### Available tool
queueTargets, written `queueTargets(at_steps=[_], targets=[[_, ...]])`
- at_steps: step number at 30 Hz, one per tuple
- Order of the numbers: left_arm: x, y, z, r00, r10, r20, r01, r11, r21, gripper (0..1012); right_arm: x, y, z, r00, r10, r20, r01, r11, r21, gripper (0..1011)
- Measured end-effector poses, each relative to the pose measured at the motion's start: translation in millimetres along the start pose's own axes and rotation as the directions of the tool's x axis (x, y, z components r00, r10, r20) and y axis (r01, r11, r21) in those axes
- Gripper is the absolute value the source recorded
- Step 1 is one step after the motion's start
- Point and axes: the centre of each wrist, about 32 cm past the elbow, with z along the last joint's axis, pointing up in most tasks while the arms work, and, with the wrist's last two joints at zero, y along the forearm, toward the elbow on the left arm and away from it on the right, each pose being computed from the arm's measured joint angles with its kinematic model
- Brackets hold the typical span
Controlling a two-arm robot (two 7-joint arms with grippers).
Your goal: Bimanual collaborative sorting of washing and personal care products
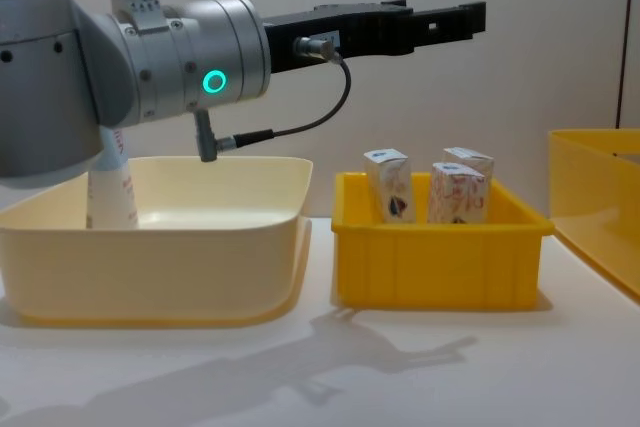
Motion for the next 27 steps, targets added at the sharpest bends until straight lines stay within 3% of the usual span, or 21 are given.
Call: queueTargets(at_steps=[13,23,27], targets=[[0.0,0.0,0.0,1.0000,0.000,0.000,0.000,1.0000,0.000,1003,-0.4,-0.5,-0.3,1.000,-0.001,0.000,0.001,1.000,0.020,1001],[0.0,0.0,0.0,1.0000,0.000,0.000,0.000,1.0000,0.000,1003,0.6,-3.9,4.6,1.000,0.007,-0.008,-0.006,0.993,0.121,1001],[0.0,0.0,0.0,1.0000,0.000,0.000,0.000,1.0000,0.000,1003,1.8,-6.4,8.5,1.000,0.012,-0.012,-0.010,0.983,0.183,1001]])
